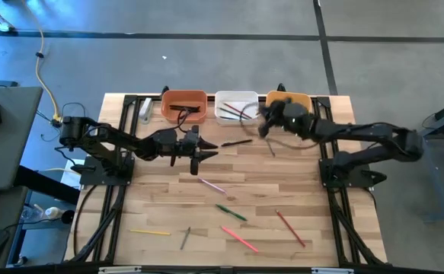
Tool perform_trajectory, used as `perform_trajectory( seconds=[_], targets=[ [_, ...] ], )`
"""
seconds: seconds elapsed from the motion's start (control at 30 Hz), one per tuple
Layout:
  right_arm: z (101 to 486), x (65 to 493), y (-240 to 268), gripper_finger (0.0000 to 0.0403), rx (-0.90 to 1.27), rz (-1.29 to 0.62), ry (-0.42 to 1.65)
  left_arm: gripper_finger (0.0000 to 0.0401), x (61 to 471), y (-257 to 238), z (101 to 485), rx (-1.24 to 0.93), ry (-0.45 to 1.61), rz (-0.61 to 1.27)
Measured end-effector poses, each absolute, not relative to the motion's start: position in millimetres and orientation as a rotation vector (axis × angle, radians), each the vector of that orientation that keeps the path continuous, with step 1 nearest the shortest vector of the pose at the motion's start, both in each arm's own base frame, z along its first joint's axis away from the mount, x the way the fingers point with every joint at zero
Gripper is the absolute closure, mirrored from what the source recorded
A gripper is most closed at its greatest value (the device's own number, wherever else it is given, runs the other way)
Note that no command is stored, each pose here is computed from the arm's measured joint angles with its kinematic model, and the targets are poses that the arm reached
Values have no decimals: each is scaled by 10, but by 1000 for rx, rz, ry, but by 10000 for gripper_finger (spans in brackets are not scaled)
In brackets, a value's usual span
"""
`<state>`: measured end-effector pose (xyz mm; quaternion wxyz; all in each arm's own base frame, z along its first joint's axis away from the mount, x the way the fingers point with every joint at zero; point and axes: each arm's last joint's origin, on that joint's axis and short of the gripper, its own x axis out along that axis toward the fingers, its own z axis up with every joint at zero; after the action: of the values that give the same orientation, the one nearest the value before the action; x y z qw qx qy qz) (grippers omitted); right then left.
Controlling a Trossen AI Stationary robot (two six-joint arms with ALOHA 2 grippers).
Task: Sort crayons/erasers/pens/pencils in bins
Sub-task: Put the blue crayon into the yellow bin
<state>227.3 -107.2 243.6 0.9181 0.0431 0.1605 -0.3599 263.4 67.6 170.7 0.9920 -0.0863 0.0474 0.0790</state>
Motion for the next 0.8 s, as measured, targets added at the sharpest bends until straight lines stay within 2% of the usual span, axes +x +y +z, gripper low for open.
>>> perform_trajectory(
  seconds=[0.23, 0.3, 0.8],
  targets=[
    [2161, 1760, -1722, 391, 281, -1094, 336, 320, 2636, 671, 1707, -173, 95, 156],
    [2082, 1654, -1834, 391, 332, -1142, 334, 322, 2636, 671, 1707, -173, 95, 157],
    [1446, 1734, -2141, 391, 459, -1107, 441, 325, 2635, 670, 1706, -173, 95, 156]
  ],
)
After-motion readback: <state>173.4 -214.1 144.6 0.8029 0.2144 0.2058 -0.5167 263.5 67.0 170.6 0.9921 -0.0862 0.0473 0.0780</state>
